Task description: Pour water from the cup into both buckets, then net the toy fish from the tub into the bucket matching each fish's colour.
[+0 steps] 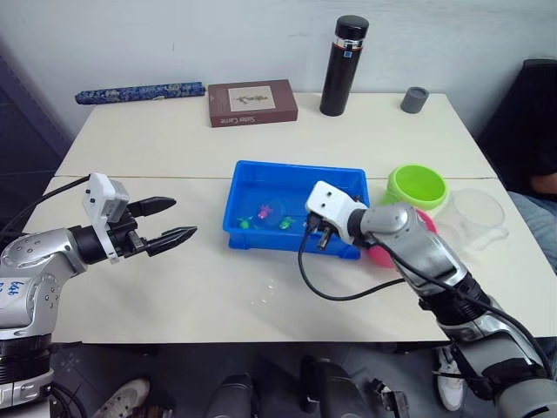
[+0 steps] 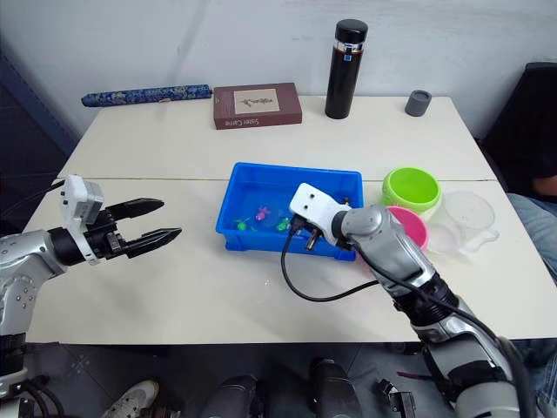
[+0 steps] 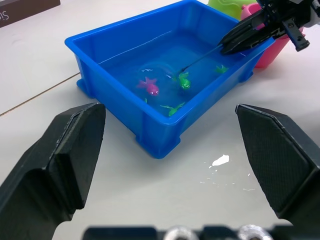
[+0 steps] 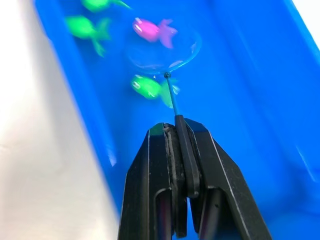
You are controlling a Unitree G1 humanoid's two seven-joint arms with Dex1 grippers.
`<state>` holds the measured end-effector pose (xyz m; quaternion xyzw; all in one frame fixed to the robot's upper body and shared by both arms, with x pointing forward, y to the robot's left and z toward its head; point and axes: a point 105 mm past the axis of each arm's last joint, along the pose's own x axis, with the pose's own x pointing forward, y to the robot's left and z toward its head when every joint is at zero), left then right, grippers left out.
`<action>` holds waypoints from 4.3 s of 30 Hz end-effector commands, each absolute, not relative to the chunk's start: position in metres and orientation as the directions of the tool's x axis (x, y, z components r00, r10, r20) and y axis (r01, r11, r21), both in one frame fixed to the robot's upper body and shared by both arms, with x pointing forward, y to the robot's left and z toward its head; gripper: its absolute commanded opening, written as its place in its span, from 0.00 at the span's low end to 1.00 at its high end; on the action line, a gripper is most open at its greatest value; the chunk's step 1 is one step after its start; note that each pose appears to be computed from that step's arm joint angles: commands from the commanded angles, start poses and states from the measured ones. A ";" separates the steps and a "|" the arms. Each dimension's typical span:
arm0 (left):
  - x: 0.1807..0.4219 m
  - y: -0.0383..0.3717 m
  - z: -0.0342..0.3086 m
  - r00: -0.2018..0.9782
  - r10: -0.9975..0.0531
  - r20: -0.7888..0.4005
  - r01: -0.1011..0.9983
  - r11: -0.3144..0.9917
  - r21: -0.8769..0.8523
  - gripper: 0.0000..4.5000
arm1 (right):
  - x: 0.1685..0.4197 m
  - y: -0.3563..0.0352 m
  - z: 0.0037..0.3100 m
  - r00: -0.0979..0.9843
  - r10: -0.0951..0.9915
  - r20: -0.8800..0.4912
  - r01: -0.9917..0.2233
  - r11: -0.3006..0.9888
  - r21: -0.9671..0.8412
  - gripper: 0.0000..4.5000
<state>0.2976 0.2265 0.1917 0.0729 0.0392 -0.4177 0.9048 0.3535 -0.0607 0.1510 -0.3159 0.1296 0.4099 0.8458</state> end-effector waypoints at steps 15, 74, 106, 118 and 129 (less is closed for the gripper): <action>0.299 0.223 0.206 0.631 -0.770 -0.101 0.775 0.616 0.144 1.00 | 0.366 -0.096 0.195 0.747 0.574 -0.335 -0.660 0.703 -0.265 0.00; 0.362 0.132 0.217 0.185 -0.974 -0.128 0.965 0.156 0.209 1.00 | 0.210 -0.272 0.229 0.927 0.016 -0.375 -0.373 0.137 -0.918 0.00; 0.316 0.199 0.191 0.476 -0.870 -0.130 0.876 0.455 0.160 1.00 | 0.337 -0.190 0.195 0.735 0.446 -0.510 -0.655 0.274 -0.704 0.00; 0.294 0.214 0.183 0.587 -0.798 -0.138 0.809 0.568 0.153 1.00 | 0.344 -0.154 0.167 0.604 0.541 -0.585 -0.760 0.173 -0.626 0.00; 0.291 0.212 0.190 0.606 -0.787 -0.116 0.794 0.587 0.162 1.00 | 0.324 -0.130 0.163 0.482 0.657 -0.580 -0.862 0.236 -0.448 0.00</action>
